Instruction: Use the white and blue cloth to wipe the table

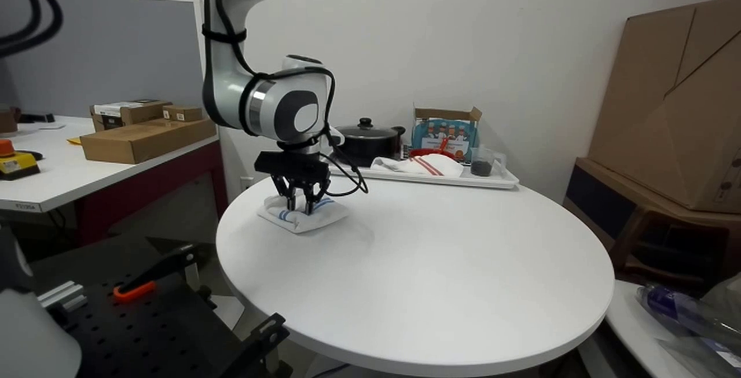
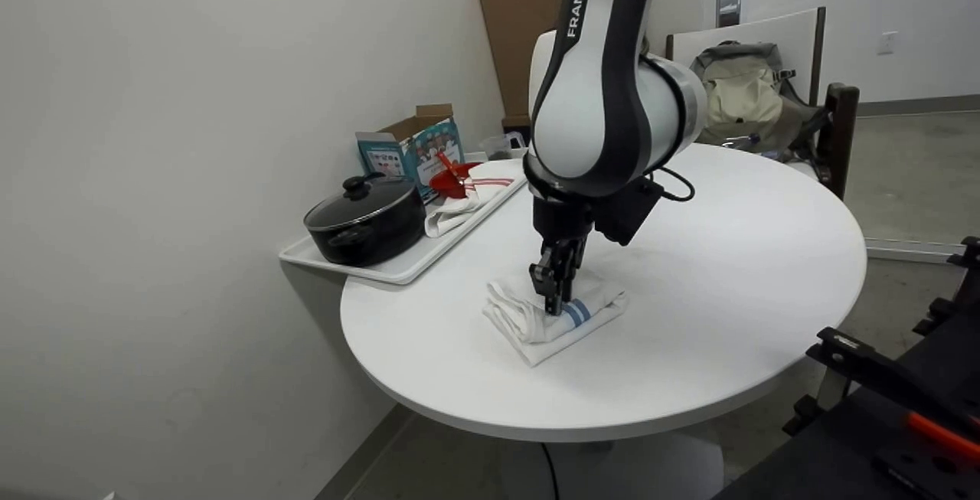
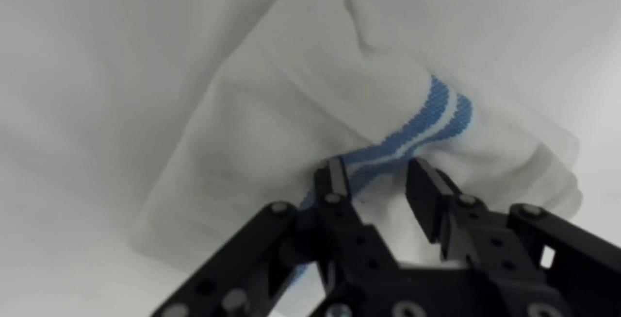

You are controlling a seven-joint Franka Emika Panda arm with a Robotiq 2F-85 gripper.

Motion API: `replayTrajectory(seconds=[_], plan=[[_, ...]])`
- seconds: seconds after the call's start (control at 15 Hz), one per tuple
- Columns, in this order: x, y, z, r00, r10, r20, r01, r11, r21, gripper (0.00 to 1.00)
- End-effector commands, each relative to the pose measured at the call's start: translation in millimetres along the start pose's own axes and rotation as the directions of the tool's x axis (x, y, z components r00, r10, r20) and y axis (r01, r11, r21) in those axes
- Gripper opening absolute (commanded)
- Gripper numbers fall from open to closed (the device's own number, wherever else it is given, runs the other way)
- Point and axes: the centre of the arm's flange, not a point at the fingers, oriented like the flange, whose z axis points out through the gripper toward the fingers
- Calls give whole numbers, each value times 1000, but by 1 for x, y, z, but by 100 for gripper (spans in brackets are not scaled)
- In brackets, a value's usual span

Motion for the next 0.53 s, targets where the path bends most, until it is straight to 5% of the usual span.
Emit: replayTrajectory(seconds=[0.0,0.27,0.47], plan=[[-15,51,-51,985,173,16,-171,980,-101,71],[-39,105,-136,930,368,-14,-363,910,-200,98],[-59,102,-194,863,504,13,-483,834,-266,100]])
